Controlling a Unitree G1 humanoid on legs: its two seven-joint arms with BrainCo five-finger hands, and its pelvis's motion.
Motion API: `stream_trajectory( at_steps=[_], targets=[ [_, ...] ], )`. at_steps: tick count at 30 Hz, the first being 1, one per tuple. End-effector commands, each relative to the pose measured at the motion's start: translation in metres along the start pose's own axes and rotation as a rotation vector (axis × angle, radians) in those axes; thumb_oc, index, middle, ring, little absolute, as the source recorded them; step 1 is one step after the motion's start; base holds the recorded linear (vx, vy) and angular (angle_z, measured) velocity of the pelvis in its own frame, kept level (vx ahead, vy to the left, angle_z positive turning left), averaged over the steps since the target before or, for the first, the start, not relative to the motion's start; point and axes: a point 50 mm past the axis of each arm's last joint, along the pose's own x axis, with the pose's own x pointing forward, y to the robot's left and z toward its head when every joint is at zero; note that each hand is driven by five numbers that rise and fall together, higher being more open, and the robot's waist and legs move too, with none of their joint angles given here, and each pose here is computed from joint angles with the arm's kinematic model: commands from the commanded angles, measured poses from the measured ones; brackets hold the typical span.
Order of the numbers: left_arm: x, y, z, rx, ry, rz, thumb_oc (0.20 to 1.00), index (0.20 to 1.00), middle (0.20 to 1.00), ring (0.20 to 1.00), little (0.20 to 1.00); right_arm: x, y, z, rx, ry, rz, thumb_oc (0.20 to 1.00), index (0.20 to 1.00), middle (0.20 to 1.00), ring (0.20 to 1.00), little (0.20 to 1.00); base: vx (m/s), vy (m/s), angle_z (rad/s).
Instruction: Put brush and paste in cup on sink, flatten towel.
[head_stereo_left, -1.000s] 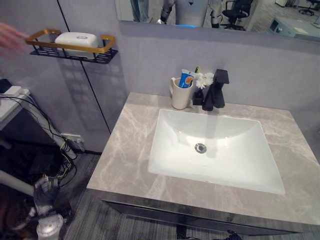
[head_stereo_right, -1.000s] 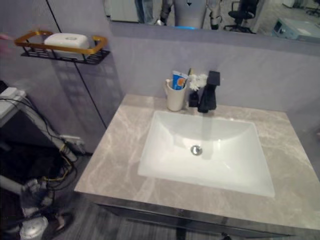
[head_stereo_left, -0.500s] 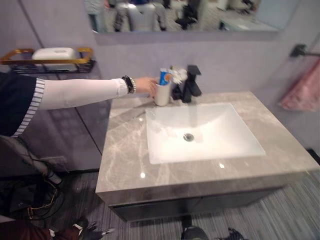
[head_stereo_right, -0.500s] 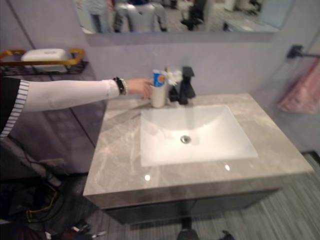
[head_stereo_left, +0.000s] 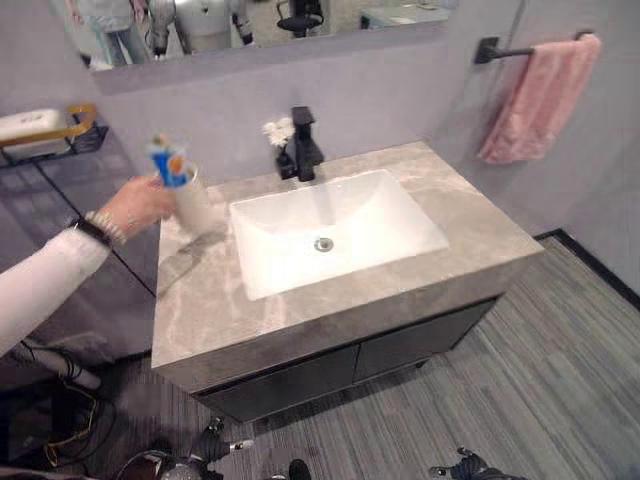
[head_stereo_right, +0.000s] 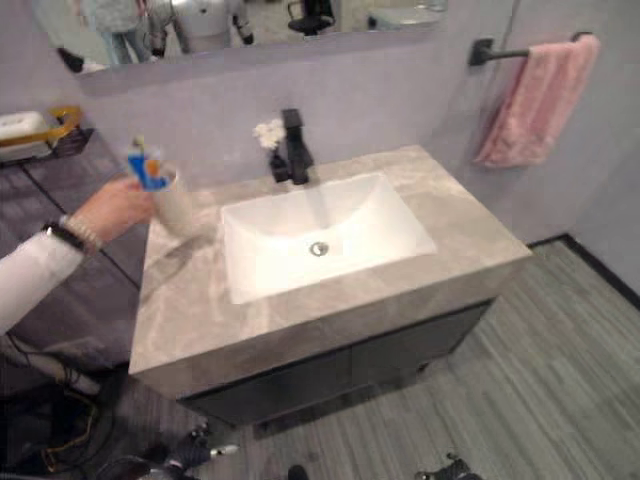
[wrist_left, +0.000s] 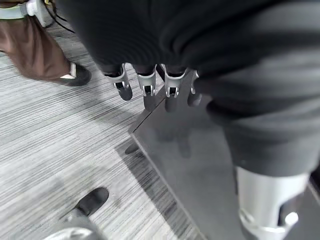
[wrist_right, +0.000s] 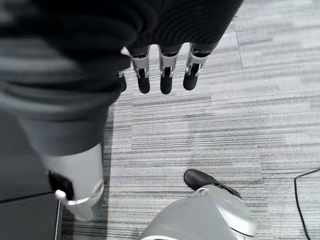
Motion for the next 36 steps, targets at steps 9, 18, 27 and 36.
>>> stream_trajectory(
  at_steps=[9, 18, 27, 36],
  targets=[
    [0.011, -0.006, 0.064, -0.003, -0.218, 0.007, 1.000, 1.000, 1.000, 1.000, 1.000, 0.001, -0.044, -0.008, -0.134, 0.025, -0.103, 1.000, 1.000, 1.000, 1.000, 1.000, -0.14, -0.178, -0.01],
    [0.010, -0.006, 0.055, 0.030, -0.179, -0.002, 1.000, 1.000, 1.000, 1.000, 1.000, 0.001, -0.038, 0.003, 0.016, -0.028, -0.109, 1.000, 1.000, 1.000, 1.000, 1.000, -0.04, -0.016, 0.45],
    [0.016, -0.007, 0.052, 0.070, -0.143, 0.020, 1.000, 1.000, 1.000, 1.000, 1.000, -0.004, -0.010, -0.029, 0.013, 0.074, -0.024, 1.000, 1.000, 1.000, 1.000, 1.000, 0.02, 0.033, -0.36],
    [0.015, -0.007, 0.050, 0.069, -0.136, 0.017, 1.000, 1.000, 1.000, 1.000, 1.000, -0.004, -0.008, -0.033, 0.003, 0.098, -0.019, 1.000, 1.000, 1.000, 1.000, 1.000, 0.01, 0.037, -0.05]
  ],
)
